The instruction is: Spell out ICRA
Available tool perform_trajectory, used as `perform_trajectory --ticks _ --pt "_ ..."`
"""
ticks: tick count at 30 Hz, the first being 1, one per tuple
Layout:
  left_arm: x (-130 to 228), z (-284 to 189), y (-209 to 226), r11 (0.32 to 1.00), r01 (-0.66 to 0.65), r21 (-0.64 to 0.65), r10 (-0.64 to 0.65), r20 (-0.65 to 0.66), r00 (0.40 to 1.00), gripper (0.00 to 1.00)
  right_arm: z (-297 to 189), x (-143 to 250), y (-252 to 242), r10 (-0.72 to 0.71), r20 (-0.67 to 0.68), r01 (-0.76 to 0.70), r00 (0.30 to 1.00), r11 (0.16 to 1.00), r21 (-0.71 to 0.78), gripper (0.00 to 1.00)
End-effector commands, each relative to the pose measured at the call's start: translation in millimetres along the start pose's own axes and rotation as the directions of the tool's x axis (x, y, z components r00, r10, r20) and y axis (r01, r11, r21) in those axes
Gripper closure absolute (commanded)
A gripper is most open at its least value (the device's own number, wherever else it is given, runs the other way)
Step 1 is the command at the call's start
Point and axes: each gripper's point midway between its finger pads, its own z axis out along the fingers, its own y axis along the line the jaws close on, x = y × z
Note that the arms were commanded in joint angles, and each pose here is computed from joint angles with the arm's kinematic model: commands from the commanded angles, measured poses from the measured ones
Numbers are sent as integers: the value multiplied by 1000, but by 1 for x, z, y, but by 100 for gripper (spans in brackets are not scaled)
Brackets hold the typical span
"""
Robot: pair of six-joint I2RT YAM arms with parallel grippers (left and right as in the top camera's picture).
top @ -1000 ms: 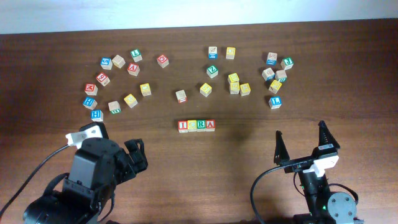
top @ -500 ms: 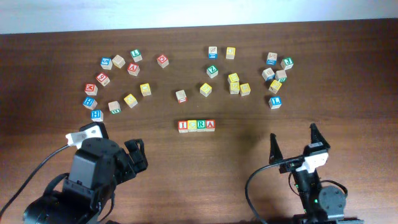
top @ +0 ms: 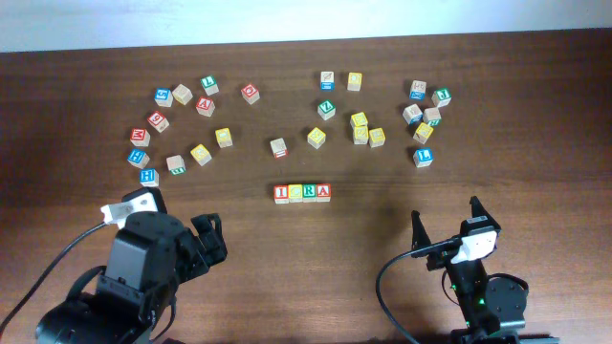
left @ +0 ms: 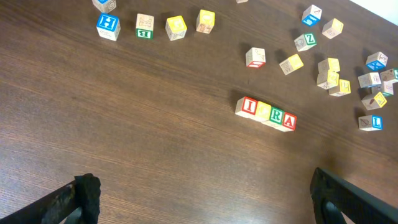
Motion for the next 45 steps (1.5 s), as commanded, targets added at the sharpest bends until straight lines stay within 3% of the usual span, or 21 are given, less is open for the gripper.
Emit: perform_trajectory --ticks 1,45 --pt "0 1 2 1000 10 -12 -10 5 1000 1 0 3 2 -3 -6 3 1000 1000 -8 2" --pt "0 1 2 1000 10 -12 -10 5 1000 1 0 4 -1 -3 -9 3 1000 1000 11 2"
